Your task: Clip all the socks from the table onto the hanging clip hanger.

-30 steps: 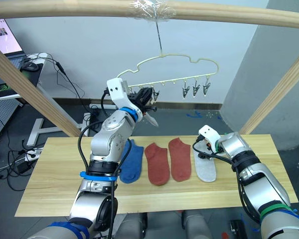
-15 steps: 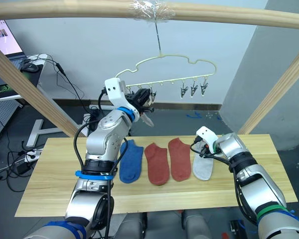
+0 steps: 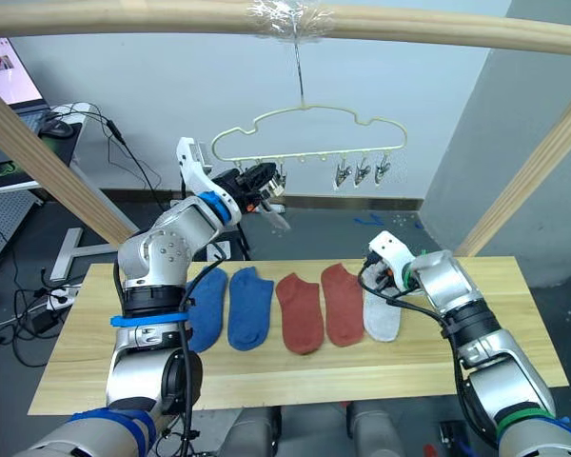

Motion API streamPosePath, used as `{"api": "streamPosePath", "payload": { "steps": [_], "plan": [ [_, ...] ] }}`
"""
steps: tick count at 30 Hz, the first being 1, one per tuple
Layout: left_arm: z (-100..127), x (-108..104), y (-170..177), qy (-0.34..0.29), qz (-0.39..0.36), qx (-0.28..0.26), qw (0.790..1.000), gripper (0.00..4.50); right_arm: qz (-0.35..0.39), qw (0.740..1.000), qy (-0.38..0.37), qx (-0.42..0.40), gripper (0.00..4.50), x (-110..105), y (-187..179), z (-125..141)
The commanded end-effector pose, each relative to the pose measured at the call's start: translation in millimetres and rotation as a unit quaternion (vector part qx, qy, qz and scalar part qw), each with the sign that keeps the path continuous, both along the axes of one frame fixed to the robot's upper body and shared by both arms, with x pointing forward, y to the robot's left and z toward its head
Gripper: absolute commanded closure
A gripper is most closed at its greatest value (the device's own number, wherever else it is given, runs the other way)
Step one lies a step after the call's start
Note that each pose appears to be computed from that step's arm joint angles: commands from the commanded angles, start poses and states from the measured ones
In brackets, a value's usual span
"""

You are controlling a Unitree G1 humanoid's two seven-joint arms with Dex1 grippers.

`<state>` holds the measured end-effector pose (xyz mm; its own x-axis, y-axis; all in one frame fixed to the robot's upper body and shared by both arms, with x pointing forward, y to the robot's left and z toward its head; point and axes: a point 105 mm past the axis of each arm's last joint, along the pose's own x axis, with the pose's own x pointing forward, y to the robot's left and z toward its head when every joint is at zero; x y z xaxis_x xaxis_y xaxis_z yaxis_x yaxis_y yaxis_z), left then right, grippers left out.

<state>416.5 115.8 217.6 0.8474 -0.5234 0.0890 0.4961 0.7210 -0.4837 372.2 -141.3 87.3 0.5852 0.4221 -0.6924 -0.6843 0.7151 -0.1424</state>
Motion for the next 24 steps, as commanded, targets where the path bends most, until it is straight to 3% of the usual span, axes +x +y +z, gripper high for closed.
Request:
{"api": "streamPosePath", "payload": {
  "steps": [1,6,12,24],
  "plan": [
    [20,-5,-1,-0.020,-0.027,-0.023,0.999,4.27,0.010,0.998,-0.021,0.061,4.49,-12,10,34],
    [20,-7,-1,-0.006,-0.037,-0.045,0.998,4.27,0.019,0.987,-0.025,0.157,4.49,-30,25,72],
    [21,-8,2,0.023,-0.048,-0.078,0.995,4.27,0.054,0.954,0.001,0.294,4.49,-40,64,107],
    [17,-13,3,0.070,-0.067,-0.113,0.989,4.27,0.082,0.907,0.048,0.410,4.49,-34,123,127]
  ]
}}
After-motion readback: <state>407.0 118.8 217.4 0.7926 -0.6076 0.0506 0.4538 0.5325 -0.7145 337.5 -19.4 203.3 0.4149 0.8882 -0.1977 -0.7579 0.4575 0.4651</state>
